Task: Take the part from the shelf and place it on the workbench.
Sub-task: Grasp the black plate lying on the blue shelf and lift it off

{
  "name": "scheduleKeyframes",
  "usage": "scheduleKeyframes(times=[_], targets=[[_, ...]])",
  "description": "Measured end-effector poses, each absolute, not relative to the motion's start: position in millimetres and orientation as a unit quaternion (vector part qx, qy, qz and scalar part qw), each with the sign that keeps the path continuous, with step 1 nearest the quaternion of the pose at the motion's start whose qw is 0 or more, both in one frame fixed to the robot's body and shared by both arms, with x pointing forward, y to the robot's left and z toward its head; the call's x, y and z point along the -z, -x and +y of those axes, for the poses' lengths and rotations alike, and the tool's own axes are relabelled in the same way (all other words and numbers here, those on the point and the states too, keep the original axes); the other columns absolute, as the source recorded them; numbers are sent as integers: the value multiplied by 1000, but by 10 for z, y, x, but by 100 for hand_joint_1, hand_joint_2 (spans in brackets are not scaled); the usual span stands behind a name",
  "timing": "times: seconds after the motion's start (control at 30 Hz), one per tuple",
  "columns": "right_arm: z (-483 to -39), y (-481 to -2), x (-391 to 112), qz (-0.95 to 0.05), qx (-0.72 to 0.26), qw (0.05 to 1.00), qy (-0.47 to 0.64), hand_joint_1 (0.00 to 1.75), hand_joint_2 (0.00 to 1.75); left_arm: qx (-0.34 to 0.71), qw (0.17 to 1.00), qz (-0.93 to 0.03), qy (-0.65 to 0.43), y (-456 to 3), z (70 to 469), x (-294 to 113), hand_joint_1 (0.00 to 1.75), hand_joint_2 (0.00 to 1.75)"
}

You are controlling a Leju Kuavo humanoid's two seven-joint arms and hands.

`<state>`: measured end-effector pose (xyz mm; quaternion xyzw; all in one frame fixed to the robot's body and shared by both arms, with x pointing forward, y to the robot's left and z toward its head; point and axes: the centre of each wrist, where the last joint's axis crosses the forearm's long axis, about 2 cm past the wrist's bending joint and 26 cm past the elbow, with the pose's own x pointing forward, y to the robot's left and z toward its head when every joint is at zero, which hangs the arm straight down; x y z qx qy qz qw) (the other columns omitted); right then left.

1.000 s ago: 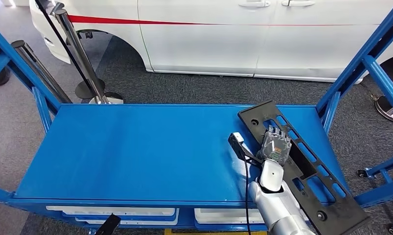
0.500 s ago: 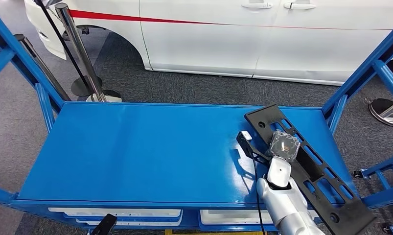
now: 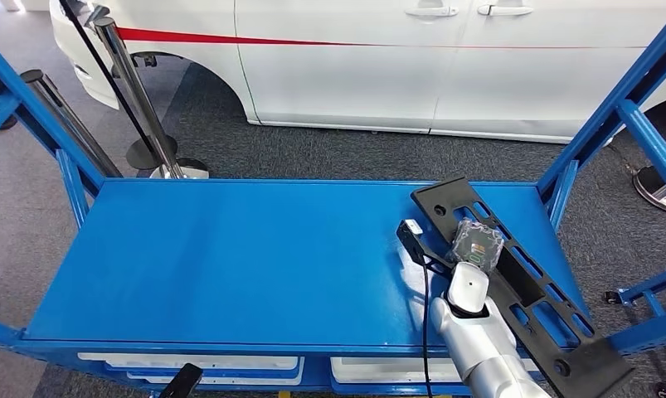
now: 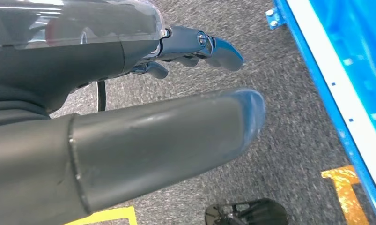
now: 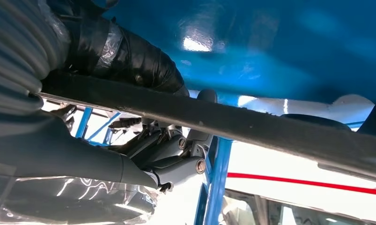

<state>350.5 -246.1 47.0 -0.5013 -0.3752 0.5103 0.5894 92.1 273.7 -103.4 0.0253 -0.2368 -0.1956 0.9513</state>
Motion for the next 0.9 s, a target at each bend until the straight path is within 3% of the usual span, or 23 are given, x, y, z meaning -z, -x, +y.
scheduleKeyframes(times=[0.63,0.9], targets=[[-2082,-3324,-673,-588,-414,550,425,175,175,172,953,-249,-28,-778,2729,1061,0,0],[-1536,-2914,-1487,-791,-246,467,309,175,175,145,954,-261,-37,-636,2715,1083,0,0]])
